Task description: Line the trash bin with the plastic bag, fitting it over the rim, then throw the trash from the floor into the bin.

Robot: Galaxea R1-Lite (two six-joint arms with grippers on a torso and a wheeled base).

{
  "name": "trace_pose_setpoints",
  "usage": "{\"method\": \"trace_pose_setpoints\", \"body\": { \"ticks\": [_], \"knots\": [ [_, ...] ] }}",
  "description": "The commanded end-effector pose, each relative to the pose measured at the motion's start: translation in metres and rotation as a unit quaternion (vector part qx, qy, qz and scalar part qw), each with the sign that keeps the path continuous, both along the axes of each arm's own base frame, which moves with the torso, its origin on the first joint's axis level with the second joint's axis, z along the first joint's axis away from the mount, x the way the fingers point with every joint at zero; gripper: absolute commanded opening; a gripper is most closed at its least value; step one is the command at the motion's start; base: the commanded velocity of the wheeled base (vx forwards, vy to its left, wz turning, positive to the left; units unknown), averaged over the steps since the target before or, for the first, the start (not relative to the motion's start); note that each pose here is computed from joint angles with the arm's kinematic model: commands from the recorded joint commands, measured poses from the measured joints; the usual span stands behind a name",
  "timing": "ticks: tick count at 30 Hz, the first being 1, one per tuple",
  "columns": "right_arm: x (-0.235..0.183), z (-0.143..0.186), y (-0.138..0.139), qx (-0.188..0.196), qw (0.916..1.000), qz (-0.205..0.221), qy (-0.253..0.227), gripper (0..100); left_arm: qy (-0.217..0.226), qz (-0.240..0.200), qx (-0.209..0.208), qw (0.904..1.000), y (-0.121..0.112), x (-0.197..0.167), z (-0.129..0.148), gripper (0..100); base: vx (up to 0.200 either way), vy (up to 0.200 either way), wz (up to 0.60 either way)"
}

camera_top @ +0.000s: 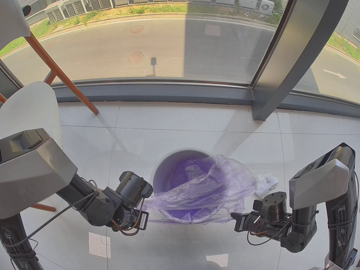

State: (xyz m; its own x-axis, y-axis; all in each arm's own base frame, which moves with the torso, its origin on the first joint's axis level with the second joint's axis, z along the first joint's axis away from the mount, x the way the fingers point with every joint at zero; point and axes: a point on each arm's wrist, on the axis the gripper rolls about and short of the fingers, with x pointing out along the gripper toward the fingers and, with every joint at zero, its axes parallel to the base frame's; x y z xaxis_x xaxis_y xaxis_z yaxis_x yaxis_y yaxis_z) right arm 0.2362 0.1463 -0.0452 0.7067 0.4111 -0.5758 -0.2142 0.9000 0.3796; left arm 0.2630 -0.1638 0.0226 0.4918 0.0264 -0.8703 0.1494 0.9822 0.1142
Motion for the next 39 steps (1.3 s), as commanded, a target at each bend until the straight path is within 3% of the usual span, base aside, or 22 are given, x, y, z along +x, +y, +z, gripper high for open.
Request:
{"method": "trace_pose_setpoints", "body": {
  "ticks": [1,4,5,10,14,15,22,25,26,29,39],
  "knots": [
    [0.008,-0.003,0.000,0.003,0.9999,-0.008,-0.007,0,-0.006,0.016,0.003,0.9999,0.003,0.010,-0.002,0,0.000,0.000,0.00],
    [0.011,-0.002,-0.002,0.005,0.9998,-0.013,-0.011,0,-0.016,0.031,0.001,0.9994,0.007,0.021,-0.001,0,0.000,0.000,0.00],
    [0.011,-0.002,-0.002,0.005,0.9998,-0.013,-0.011,100,-0.020,0.032,-0.001,0.9993,0.006,0.022,0.000,0,0.000,0.000,0.00],
    [0.012,0.002,-0.002,0.009,0.9997,-0.019,-0.015,100,-0.066,0.035,-0.030,0.9967,0.001,0.033,0.006,0,0.000,0.000,0.00],
    [0.006,0.010,-0.004,0.011,0.9996,-0.017,-0.019,100,-0.078,0.033,-0.039,0.9956,0.000,0.032,0.008,0,0.000,0.000,0.00],
    [0.003,0.013,-0.005,0.010,0.9997,-0.015,-0.019,100,-0.077,0.033,-0.039,0.9957,0.000,0.030,0.008,100,0.000,0.000,0.00],
    [-0.025,0.035,-0.009,0.010,0.9998,0.007,-0.015,100,-0.075,0.028,-0.050,0.9955,0.009,0.008,0.021,100,0.000,0.000,0.00],
    [-0.032,0.041,-0.010,0.013,0.9997,0.016,-0.015,100,-0.060,0.014,-0.055,0.9966,0.016,-0.008,0.024,100,0.000,0.000,0.00],
    [-0.037,0.045,-0.011,0.017,0.9995,0.021,-0.017,100,-0.052,-0.010,-0.071,0.9961,0.018,-0.026,0.032,100,0.000,0.000,0.00],
    [-0.037,0.054,-0.010,0.030,0.9986,0.024,-0.036,100,-0.062,-0.026,-0.085,0.9942,0.024,-0.047,0.046,100,0.000,0.000,0.00],
    [-0.043,0.064,-0.003,0.044,0.9966,0.037,-0.058,100,-0.093,-0.085,-0.051,0.9907,0.032,-0.058,0.059,100,0.000,0.000,0.00]
  ]
}}
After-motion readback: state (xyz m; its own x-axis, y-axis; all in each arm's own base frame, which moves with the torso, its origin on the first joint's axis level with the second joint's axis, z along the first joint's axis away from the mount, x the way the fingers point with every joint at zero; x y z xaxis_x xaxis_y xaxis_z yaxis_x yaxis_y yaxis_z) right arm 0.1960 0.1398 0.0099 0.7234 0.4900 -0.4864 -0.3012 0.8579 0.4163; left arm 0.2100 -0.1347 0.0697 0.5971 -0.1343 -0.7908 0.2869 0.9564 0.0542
